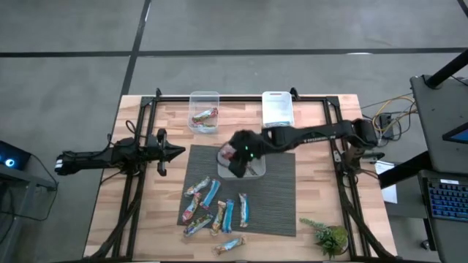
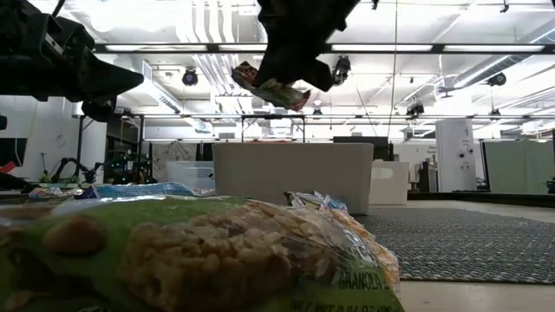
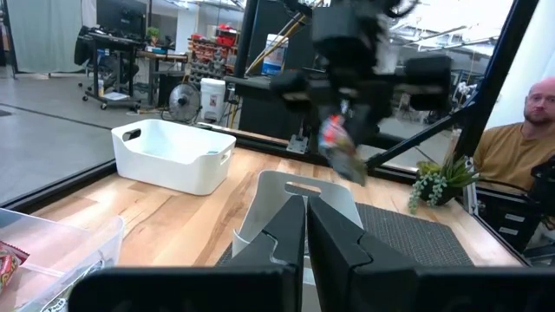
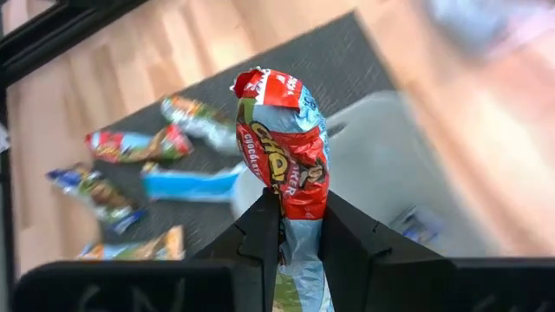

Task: Pick and place Granola Bars by type
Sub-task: Put the red granola bar into the transparent bin

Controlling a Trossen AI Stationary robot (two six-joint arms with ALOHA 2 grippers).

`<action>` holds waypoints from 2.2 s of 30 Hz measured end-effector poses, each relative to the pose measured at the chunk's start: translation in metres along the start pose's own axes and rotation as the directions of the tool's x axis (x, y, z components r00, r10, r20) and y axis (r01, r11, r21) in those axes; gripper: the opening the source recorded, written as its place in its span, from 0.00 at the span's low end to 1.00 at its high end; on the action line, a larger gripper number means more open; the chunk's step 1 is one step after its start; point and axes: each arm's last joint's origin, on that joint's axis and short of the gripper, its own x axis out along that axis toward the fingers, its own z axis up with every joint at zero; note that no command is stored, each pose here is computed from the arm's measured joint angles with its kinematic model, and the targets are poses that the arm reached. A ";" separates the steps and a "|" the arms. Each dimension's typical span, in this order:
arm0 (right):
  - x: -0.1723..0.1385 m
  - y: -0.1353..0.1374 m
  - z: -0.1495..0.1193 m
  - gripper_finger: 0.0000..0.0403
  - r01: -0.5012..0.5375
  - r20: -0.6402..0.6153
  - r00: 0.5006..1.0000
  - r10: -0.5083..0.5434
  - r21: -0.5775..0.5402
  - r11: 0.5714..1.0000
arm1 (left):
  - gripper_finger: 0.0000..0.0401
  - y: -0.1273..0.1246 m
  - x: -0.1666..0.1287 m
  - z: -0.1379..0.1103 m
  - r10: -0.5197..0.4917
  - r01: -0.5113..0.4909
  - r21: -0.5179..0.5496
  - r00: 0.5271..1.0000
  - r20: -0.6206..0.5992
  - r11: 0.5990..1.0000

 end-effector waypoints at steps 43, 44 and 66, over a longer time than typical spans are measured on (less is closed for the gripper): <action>-0.035 -0.102 0.162 0.16 0.216 0.375 0.919 -0.119 -0.229 0.949 | 0.00 0.000 0.000 0.000 0.000 0.000 0.000 1.000 0.000 1.000; -0.033 -0.103 0.166 0.16 0.220 0.382 0.916 -0.121 -0.226 0.949 | 0.00 0.000 0.000 0.000 0.000 0.000 0.000 1.000 0.001 1.000; 0.031 -0.132 0.179 0.16 0.324 0.344 0.925 -0.159 -0.502 0.802 | 0.00 0.000 0.000 0.000 0.000 0.000 0.000 1.000 0.001 1.000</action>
